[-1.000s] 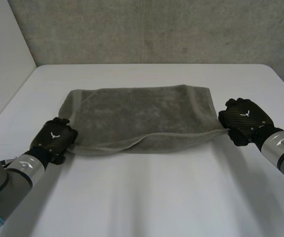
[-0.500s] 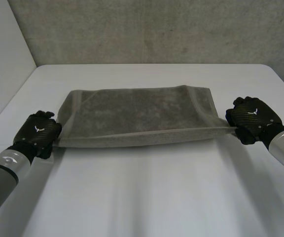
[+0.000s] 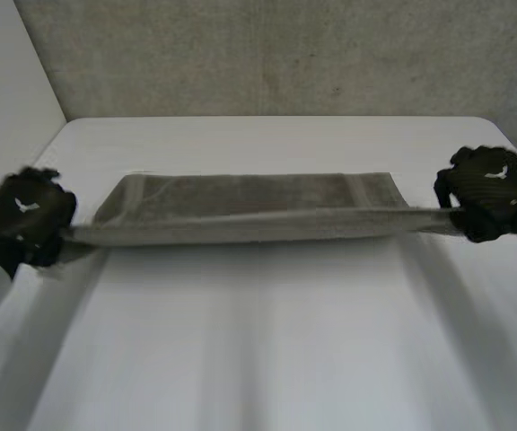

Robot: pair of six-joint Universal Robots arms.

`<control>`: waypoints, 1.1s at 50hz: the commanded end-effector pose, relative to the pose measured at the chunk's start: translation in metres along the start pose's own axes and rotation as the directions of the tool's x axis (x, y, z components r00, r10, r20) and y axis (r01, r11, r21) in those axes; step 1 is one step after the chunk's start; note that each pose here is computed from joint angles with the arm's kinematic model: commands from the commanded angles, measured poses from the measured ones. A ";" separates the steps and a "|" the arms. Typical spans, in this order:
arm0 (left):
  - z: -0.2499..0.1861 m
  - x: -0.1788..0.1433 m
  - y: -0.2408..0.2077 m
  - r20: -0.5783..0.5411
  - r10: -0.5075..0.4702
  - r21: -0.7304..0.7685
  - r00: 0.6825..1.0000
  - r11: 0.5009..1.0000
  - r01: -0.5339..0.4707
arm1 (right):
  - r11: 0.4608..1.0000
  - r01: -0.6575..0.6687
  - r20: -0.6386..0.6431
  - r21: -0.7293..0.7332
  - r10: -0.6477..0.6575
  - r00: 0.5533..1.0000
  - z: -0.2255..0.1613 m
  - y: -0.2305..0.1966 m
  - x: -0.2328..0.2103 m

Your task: Fold the towel.

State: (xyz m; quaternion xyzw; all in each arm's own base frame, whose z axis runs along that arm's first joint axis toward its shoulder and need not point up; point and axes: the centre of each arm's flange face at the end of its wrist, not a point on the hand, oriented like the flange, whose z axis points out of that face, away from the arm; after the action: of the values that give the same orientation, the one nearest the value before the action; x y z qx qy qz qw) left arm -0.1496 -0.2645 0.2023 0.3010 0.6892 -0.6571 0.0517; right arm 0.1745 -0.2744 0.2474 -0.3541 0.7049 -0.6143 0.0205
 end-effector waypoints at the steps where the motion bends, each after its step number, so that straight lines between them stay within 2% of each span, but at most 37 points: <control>1: -0.023 -0.020 -0.039 0.099 -0.004 0.129 0.995 0.992 -0.009 | 0.998 0.018 -0.036 0.058 -0.016 0.999 -0.034 -0.037 0.019; 11: -0.021 -0.018 -0.039 0.082 -0.015 0.121 0.996 0.993 0.005 | 0.997 0.021 -0.020 0.074 -0.020 1.000 -0.035 -0.043 0.030; 18: 0.009 -0.014 -0.014 0.024 -0.049 0.039 0.999 0.998 0.048 | 0.999 -0.044 0.045 -0.011 0.045 0.998 0.006 -0.011 0.037; 20: 0.028 -0.010 -0.007 -0.015 -0.055 0.021 0.998 0.998 0.056 | 0.998 -0.052 0.057 -0.024 0.054 0.997 0.014 -0.005 0.039; 27: 0.070 -0.009 0.007 -0.052 -0.067 -0.007 0.996 0.998 0.067 | 1.000 0.001 0.142 -0.022 0.002 0.990 0.061 0.005 0.022; 37: 0.122 0.000 0.022 -0.092 -0.053 0.011 0.994 0.998 0.055 | 0.999 0.049 0.094 -0.001 -0.049 0.994 0.108 0.026 0.017; 48: 0.146 0.015 0.038 -0.128 -0.053 0.001 0.990 0.999 0.054 | 0.998 0.057 0.092 -0.017 -0.055 0.994 0.143 0.049 0.008; 55: 0.156 0.021 0.049 -0.116 -0.001 -0.024 0.993 1.000 -0.001 | 0.998 0.062 0.085 -0.008 -0.061 0.994 0.157 0.063 0.004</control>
State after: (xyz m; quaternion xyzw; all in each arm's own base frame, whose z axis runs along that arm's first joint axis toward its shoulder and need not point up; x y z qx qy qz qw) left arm -0.1932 -0.4008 0.1382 0.3300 0.6972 -0.6364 -0.0054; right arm 0.2129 -0.4032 0.1686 -0.4020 0.6970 -0.5931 0.0311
